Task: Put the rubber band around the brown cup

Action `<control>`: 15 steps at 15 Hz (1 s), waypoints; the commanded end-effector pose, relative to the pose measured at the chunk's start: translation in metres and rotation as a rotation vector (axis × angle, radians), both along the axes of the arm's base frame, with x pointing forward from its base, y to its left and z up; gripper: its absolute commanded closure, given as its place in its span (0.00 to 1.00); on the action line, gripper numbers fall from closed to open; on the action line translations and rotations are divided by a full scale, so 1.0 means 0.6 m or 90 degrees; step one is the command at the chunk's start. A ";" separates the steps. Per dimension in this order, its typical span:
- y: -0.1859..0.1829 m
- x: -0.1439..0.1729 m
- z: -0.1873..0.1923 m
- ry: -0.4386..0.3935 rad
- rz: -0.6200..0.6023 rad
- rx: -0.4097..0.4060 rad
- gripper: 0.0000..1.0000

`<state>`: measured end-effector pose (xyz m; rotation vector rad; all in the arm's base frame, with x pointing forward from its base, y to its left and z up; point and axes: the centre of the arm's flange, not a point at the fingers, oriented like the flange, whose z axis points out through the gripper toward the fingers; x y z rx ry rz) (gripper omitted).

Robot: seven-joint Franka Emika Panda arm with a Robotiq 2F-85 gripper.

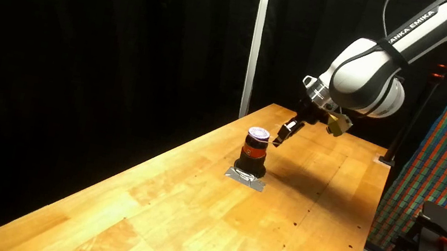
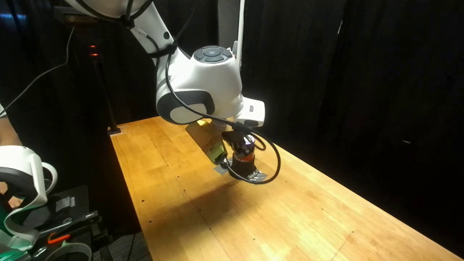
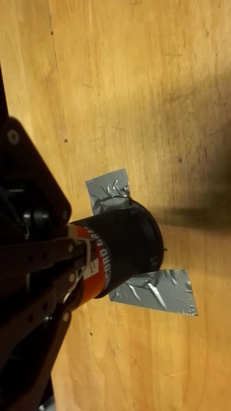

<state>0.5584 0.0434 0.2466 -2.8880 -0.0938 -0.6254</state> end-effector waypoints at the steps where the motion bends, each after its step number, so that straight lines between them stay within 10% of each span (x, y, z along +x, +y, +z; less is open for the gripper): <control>1: -0.022 -0.051 -0.008 -0.093 -0.021 0.041 0.91; 10: -0.036 -0.053 0.003 -0.224 -0.051 0.085 0.92; 11: -0.043 -0.056 -0.004 -0.218 -0.051 0.089 0.66; 12: -0.026 -0.028 0.020 -0.202 -0.055 0.083 0.65; 13: -0.033 -0.030 0.010 -0.200 -0.050 0.087 0.85; 15: -0.040 -0.028 -0.001 -0.194 -0.056 0.092 0.69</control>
